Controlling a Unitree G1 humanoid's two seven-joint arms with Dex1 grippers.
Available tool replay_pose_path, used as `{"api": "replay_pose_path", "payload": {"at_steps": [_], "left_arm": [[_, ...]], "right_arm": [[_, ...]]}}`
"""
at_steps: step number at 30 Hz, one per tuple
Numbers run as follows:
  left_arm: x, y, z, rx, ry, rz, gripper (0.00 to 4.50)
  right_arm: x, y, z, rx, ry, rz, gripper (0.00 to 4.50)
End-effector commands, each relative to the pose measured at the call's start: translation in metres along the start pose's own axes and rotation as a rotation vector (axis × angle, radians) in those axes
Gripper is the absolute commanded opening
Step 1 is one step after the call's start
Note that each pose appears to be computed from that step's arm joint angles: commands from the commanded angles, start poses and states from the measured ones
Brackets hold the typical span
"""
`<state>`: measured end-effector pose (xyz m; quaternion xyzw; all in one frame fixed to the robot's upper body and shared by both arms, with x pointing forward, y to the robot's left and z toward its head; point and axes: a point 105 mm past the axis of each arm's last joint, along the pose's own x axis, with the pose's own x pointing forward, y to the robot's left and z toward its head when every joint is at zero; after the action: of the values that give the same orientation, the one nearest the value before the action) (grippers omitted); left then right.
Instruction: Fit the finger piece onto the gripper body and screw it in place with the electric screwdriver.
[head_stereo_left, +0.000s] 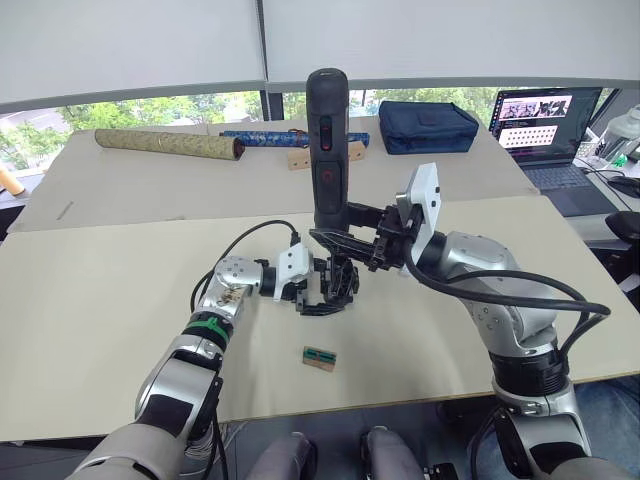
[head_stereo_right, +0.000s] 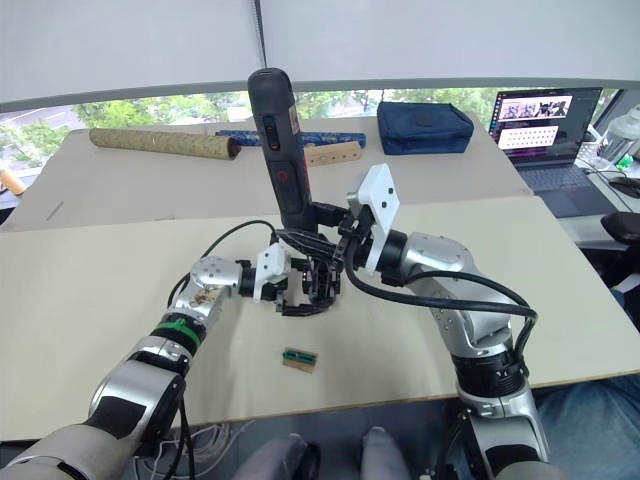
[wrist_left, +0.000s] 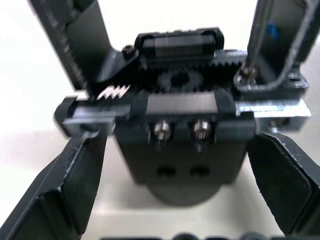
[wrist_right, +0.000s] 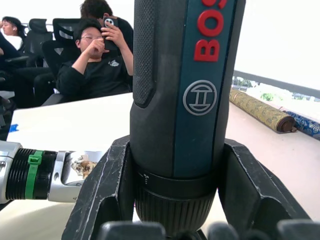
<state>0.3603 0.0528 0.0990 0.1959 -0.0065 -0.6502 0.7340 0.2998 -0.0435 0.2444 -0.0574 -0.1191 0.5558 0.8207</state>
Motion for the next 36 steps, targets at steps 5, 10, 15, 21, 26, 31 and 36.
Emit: {"api": "replay_pose_path", "payload": {"at_steps": [5,10,15,21,26,31,36], "left_arm": [[0.005,0.008,0.002,0.002,0.003,0.049,4.25],[0.004,0.01,0.003,0.001,0.012,0.035,2.37],[0.004,0.013,0.004,0.002,0.016,0.031,2.35],[0.005,0.014,0.006,0.004,0.019,0.033,2.35],[0.004,0.014,0.005,0.007,0.019,0.034,2.35],[0.003,0.016,0.006,0.005,0.018,0.045,2.35],[0.003,0.015,0.006,0.008,0.015,0.043,2.35]], "right_arm": [[-0.002,0.005,0.012,-0.076,-0.038,0.014,1.91],[-0.006,0.004,0.004,-0.087,-0.017,0.043,1.91],[-0.009,0.006,-0.016,-0.023,0.061,0.119,1.91],[-0.009,-0.013,-0.038,0.05,0.153,0.089,1.91],[-0.011,-0.017,-0.046,0.055,0.182,0.088,1.91],[-0.014,-0.014,-0.053,0.031,0.205,0.111,1.91],[-0.014,-0.011,-0.059,-0.001,0.215,0.125,1.91]]}}
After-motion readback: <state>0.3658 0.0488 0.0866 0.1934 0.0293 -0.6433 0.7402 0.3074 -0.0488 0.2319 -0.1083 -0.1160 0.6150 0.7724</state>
